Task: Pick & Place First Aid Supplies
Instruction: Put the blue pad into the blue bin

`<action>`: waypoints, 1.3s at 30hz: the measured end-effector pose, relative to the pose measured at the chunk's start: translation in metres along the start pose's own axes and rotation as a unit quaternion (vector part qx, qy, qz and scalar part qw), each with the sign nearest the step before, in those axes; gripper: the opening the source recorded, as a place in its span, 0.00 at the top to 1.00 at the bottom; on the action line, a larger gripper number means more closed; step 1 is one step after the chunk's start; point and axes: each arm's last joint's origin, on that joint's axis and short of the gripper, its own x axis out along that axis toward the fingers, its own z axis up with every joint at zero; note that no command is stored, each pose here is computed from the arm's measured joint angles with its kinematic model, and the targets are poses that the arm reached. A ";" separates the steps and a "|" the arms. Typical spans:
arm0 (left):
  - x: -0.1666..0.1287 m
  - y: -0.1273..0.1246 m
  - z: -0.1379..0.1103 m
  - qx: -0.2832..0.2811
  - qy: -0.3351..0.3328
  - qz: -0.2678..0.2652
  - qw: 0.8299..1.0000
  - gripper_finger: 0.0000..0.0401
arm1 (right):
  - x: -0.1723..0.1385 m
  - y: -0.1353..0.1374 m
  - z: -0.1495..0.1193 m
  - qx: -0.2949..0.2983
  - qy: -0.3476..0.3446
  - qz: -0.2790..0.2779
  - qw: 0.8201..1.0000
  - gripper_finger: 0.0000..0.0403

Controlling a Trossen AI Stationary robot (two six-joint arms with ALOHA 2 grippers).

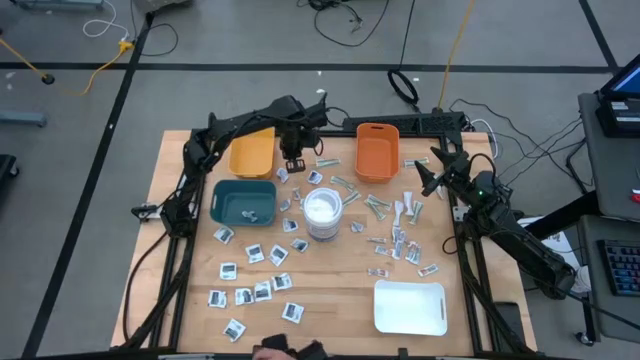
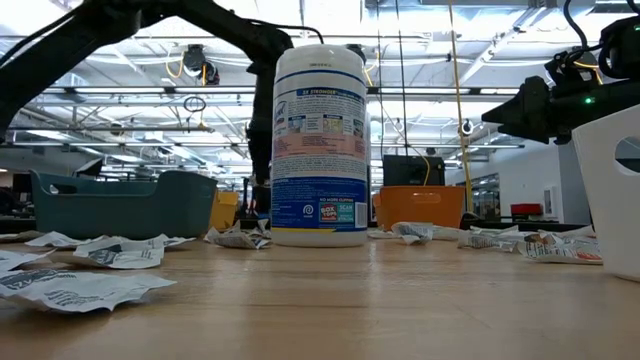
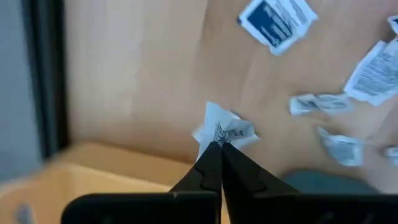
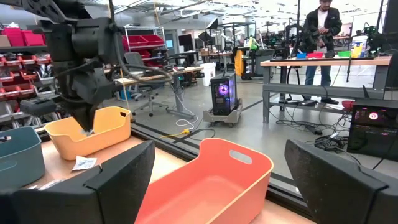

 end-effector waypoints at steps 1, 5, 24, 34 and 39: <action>-0.002 -0.002 -0.003 -0.016 0.004 -0.012 1.000 1.00 | 0.000 0.000 0.000 0.000 0.000 0.000 1.000 0.11; -0.018 -0.017 -0.018 -0.060 -0.018 -0.014 0.998 1.00 | 0.000 0.000 0.000 0.000 0.000 0.000 1.000 0.11; -0.011 -0.091 -0.136 -0.228 -0.031 -0.033 0.973 1.00 | 0.000 0.000 0.001 0.000 -0.004 0.000 1.000 0.11; 0.014 -0.099 -0.161 -0.248 -0.011 -0.027 0.968 1.00 | 0.000 0.000 0.001 0.000 -0.004 0.000 1.000 0.11; 0.040 -0.099 -0.165 -0.250 -0.007 -0.026 0.968 1.00 | 0.000 0.000 0.001 0.000 -0.004 0.000 1.000 0.11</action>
